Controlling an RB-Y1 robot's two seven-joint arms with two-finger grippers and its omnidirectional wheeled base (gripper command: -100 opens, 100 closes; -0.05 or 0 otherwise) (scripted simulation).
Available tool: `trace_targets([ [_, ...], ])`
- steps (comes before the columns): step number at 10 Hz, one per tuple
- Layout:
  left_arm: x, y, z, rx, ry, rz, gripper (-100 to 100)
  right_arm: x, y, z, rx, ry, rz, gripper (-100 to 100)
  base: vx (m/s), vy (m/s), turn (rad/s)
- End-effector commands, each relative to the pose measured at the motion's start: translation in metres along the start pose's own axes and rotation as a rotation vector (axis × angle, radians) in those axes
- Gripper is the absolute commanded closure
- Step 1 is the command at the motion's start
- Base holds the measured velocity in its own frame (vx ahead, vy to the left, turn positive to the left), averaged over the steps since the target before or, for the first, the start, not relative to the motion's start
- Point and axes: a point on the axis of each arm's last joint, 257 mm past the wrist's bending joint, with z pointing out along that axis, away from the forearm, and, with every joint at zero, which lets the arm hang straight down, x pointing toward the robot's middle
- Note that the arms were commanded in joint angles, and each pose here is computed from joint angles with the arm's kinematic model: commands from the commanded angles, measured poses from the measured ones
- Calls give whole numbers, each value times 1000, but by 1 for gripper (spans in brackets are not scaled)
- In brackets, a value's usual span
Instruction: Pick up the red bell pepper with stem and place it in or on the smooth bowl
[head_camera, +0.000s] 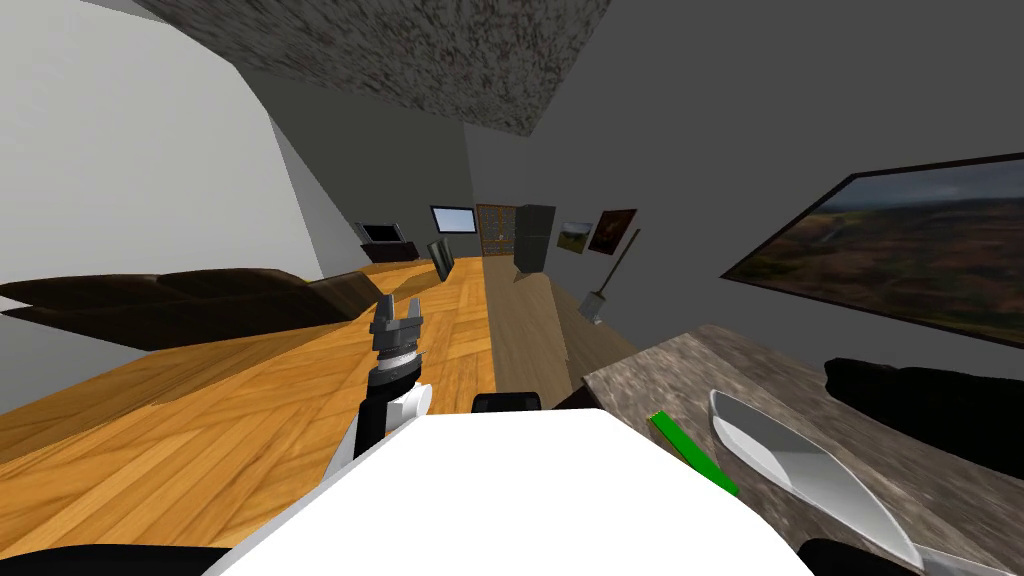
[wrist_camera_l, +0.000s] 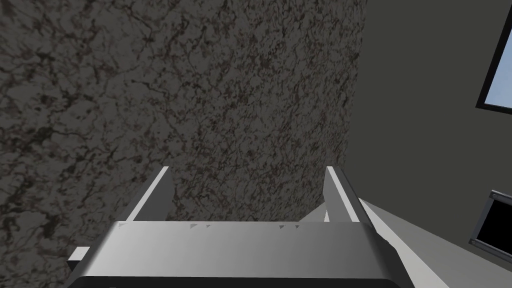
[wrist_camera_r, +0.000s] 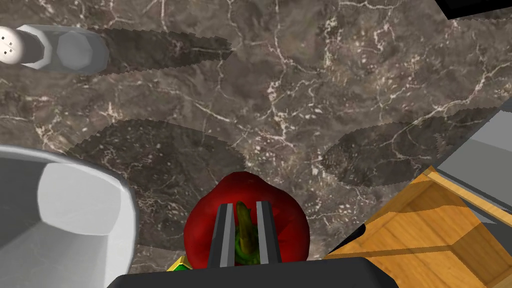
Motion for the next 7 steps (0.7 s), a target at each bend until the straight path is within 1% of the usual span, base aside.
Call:
trace_targets([
  [1,0,0,0,0,0,0,0,6,4,-10,0,7,13,100,16,-12,91],
  [4,0,0,0,0,0,0,0,17,4,-26,5,18,39,100,21,-20,97],
  [7,0,0,0,0,0,0,0,24,-3,-41,15,25,64,100,24,-36,82],
])
